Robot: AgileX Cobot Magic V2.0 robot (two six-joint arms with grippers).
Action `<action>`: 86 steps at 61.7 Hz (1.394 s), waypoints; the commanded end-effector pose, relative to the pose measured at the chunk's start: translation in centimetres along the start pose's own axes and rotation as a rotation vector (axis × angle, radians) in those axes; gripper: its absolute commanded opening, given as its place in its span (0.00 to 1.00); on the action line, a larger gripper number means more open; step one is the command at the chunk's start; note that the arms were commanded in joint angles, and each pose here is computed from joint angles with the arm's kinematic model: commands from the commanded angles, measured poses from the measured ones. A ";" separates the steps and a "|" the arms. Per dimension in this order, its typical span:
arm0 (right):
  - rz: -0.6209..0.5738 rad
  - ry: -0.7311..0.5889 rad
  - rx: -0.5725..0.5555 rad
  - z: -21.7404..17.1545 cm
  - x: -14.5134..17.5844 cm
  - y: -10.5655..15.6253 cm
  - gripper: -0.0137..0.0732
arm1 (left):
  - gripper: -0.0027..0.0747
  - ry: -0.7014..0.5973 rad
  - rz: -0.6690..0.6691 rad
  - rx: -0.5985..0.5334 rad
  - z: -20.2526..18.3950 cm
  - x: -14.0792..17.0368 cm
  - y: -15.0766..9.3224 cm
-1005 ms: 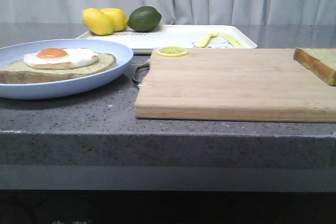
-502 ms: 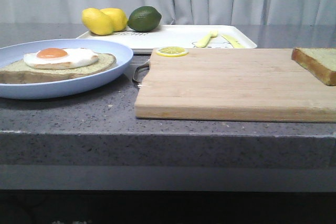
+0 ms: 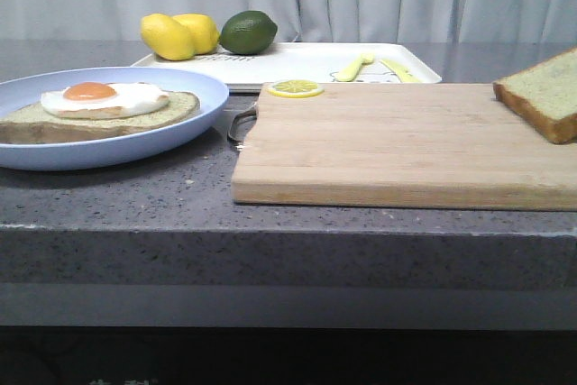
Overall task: Place bread and move sandwich to tray
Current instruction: 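Lift the bread slice and carry it over the egg on the plate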
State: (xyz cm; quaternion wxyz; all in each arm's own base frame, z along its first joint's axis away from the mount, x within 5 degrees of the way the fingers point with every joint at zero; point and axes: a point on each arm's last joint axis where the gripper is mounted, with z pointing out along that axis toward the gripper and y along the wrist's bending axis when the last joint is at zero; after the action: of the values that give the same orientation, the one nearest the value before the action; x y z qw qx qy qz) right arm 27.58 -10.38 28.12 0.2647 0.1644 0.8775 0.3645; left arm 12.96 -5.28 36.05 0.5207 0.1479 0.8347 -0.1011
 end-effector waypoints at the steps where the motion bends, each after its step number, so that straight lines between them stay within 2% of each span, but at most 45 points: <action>1: -0.072 -0.002 -0.175 -2.1 0.9 4.6 0.26 | 0.65 -0.104 0.006 0.013 -0.5 -1.6 -0.2; 15: -0.162 -0.070 -0.367 -2.7 2.2 10.4 0.26 | 0.65 -0.104 0.006 0.013 -0.5 -1.6 -0.2; 23: -0.186 -0.032 -0.492 -1.3 3.1 13.4 0.26 | 0.65 -0.104 0.006 0.013 -0.5 -1.6 -0.2; 32: -0.204 -0.001 -0.559 1.2 4.5 16.7 0.26 | 0.65 -0.104 0.006 0.013 -0.5 -1.6 -0.2; 46: -0.206 -0.018 -0.576 5.4 7.8 21.8 0.26 | 0.65 -0.104 0.006 0.013 -0.5 -1.6 -0.2; 54: -0.122 -0.010 -0.596 8.0 9.7 23.9 0.26 | 0.65 -0.104 0.005 0.014 -0.5 -1.6 -0.2; 66: 0.046 0.046 -0.649 12.3 11.9 25.8 0.26 | 0.65 -0.104 0.003 0.015 -0.5 -1.6 -0.2; 80: 0.017 0.102 -0.656 16.6 12.4 28.1 0.26 | 0.65 -0.104 0.002 0.016 -0.5 -1.6 -0.2; 86: 0.050 0.134 -0.663 18.2 12.7 29.2 0.26 | 0.65 -0.104 0.002 0.016 -0.5 -1.6 -0.2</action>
State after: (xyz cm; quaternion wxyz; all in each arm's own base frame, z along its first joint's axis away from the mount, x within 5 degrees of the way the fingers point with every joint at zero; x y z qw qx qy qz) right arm 30.73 24.68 30.54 0.2468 0.0356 0.7776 0.5771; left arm 12.96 -5.27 36.04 0.5199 0.1479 0.8352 -0.1009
